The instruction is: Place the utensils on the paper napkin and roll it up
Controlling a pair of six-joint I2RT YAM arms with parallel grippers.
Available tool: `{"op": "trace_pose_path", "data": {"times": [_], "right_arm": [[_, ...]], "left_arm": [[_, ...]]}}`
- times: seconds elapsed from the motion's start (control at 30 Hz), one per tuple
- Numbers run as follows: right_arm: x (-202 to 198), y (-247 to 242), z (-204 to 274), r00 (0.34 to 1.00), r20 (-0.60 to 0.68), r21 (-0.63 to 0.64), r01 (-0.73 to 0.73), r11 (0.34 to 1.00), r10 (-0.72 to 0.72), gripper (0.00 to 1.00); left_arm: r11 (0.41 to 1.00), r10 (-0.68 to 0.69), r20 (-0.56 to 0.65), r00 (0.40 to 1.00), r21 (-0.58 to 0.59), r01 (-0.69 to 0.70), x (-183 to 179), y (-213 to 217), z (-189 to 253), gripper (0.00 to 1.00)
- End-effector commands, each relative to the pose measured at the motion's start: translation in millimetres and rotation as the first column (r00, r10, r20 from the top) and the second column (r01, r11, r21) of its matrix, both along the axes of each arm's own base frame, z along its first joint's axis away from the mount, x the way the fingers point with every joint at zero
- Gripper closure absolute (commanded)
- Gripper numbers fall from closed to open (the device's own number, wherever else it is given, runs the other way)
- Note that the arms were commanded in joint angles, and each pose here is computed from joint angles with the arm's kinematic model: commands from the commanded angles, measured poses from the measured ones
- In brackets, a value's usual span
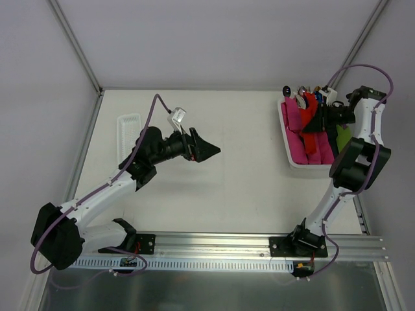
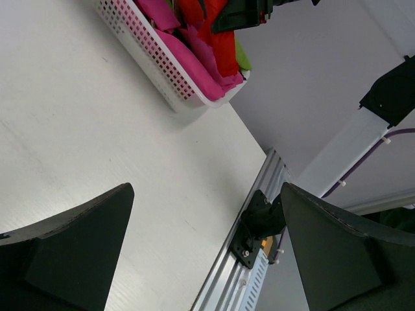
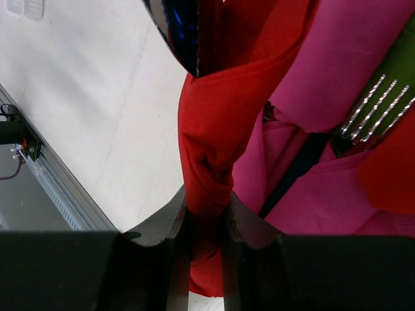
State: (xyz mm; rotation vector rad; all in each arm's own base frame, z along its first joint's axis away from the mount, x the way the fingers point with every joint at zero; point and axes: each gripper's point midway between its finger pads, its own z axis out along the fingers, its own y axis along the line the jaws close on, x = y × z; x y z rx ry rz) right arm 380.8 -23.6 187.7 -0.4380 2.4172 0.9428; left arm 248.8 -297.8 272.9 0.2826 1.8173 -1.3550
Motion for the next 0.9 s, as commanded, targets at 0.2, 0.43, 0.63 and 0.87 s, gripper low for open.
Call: {"op": "trace_pose_path", "data": {"times": [0.2,0.43,0.63,0.87], "right_arm": [[-32.3,9.1,-0.7,0.962,-0.272,0.158,0.047,0.986,-0.002,1.0],[-31.9,6.1,-11.8,0.946,-0.323,0.198,0.084,0.977,-0.016,1.0],[-33.1,3.4,-13.4,0.939,-0.342,0.194,0.097,0.976,-0.026,1.0],[-37.6,7.0,21.0,0.958,-0.286,0.214,0.105,0.971,-0.04,1.0]], "left_arm": [[1.0,0.011,0.019,1.0,0.004,-0.011,4.3,3.0,-4.2,0.01],[1.0,0.021,0.002,1.0,-0.001,-0.021,5.4,6.4,-7.9,0.01],[1.0,0.018,-0.002,1.0,-0.002,-0.018,6.3,5.5,-8.4,0.01],[1.0,0.017,-0.003,1.0,-0.01,-0.017,5.7,5.8,-6.9,0.01]]}}
